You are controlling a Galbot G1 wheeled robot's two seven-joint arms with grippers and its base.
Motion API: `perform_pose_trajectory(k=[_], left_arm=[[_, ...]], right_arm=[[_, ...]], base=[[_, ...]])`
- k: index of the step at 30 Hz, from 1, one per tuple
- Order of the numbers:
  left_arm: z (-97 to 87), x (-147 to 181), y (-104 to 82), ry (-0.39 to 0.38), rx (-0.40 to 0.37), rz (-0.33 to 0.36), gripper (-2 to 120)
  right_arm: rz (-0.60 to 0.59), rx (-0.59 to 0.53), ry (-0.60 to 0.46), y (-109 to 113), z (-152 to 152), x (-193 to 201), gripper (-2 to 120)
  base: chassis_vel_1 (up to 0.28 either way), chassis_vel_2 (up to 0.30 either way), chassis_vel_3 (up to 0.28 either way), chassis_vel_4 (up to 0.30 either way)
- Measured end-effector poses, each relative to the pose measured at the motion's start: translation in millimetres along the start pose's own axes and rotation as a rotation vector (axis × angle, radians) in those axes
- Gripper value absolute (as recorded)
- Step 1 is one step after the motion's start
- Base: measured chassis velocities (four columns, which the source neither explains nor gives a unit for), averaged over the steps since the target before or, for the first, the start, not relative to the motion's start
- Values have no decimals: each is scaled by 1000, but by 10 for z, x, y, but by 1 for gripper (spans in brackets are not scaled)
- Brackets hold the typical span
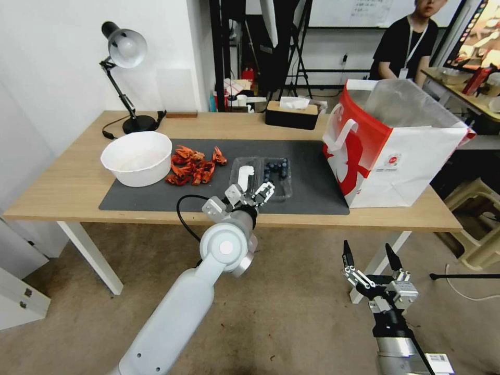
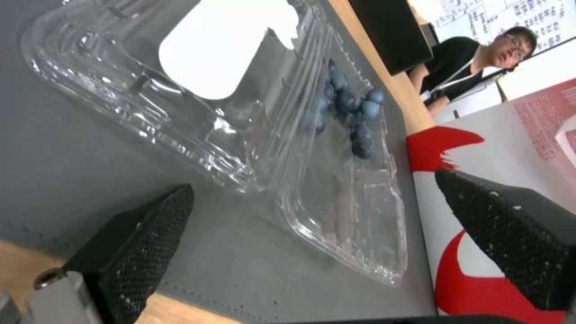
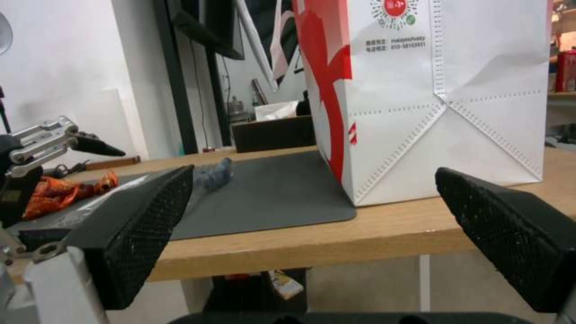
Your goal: Close the takeout container lid, then place the container into the takeout bag.
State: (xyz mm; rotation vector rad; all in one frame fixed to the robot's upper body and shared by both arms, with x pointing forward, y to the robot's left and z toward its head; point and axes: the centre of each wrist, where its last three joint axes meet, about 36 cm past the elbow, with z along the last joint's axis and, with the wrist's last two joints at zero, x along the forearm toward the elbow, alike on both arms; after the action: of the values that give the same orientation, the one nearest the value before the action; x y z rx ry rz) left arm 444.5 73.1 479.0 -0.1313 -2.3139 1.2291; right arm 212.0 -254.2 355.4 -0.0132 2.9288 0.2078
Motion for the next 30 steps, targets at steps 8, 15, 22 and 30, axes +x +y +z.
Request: perform_pose_trajectory(k=[8,15,22,30], left_arm=[[-9,-37,7,-9,10,0,100],[-9,-70,5,-27,32,7,100],[-15,-55,15,-64,54,42,100],[-9,26,57,-105,60,172,100]], right_arm=[[1,0,5,-2,16,12,100],[0,3,8,-8,25,18,100],[-2,6,13,-8,40,25,100],[-6,8,20,7,63,42,100]], base=[[0,0,0,0],[0,0,0,0],[0,0,0,0],[0,0,0,0]])
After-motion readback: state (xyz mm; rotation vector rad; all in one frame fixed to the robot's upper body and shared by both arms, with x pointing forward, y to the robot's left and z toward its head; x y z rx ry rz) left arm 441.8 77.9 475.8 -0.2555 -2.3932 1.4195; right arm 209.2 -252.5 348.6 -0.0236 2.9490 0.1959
